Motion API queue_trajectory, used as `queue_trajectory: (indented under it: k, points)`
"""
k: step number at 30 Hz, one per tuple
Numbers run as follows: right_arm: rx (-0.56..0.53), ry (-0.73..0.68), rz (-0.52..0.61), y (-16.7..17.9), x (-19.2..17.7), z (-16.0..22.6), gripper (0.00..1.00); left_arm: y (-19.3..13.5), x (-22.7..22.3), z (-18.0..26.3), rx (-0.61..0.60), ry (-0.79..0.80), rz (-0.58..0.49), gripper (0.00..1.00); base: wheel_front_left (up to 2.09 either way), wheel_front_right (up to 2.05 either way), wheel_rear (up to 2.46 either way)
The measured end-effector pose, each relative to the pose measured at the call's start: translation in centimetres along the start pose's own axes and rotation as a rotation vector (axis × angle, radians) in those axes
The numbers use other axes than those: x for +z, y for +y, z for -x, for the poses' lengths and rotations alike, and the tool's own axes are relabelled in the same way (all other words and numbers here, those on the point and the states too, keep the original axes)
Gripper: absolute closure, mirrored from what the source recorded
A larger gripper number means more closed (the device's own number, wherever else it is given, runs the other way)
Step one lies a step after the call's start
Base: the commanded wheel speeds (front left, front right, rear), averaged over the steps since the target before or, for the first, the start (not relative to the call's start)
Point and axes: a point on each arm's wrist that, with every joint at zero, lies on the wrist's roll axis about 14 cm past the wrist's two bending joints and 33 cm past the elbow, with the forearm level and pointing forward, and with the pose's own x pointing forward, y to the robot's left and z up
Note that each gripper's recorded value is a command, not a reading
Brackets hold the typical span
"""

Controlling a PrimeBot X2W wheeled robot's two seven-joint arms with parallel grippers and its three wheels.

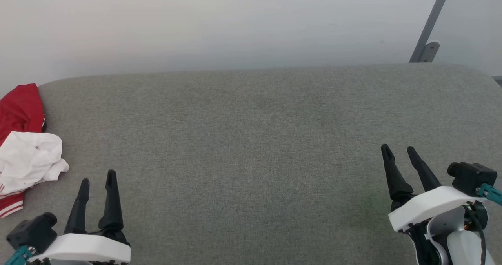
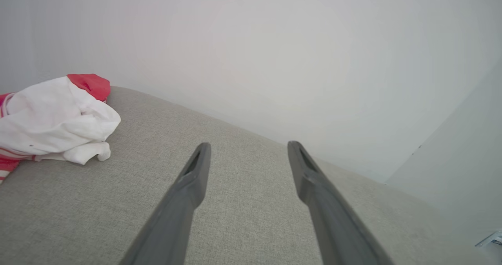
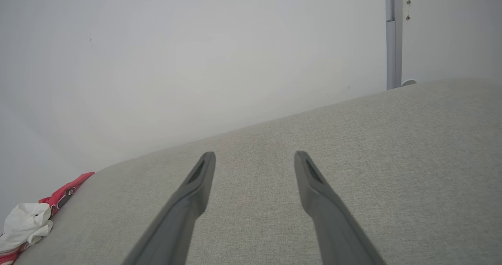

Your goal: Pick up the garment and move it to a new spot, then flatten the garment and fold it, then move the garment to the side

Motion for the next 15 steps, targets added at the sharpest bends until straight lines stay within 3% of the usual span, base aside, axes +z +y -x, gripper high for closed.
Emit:
queue_trajectory:
  k: [15]
  points:
    - [0.015,-0.018,0.134,0.28,0.57,0.01,0.0,-0.65,0.12,0.31,-0.05,-0.013,-0.118,0.0,0.0,0.0,0.0]
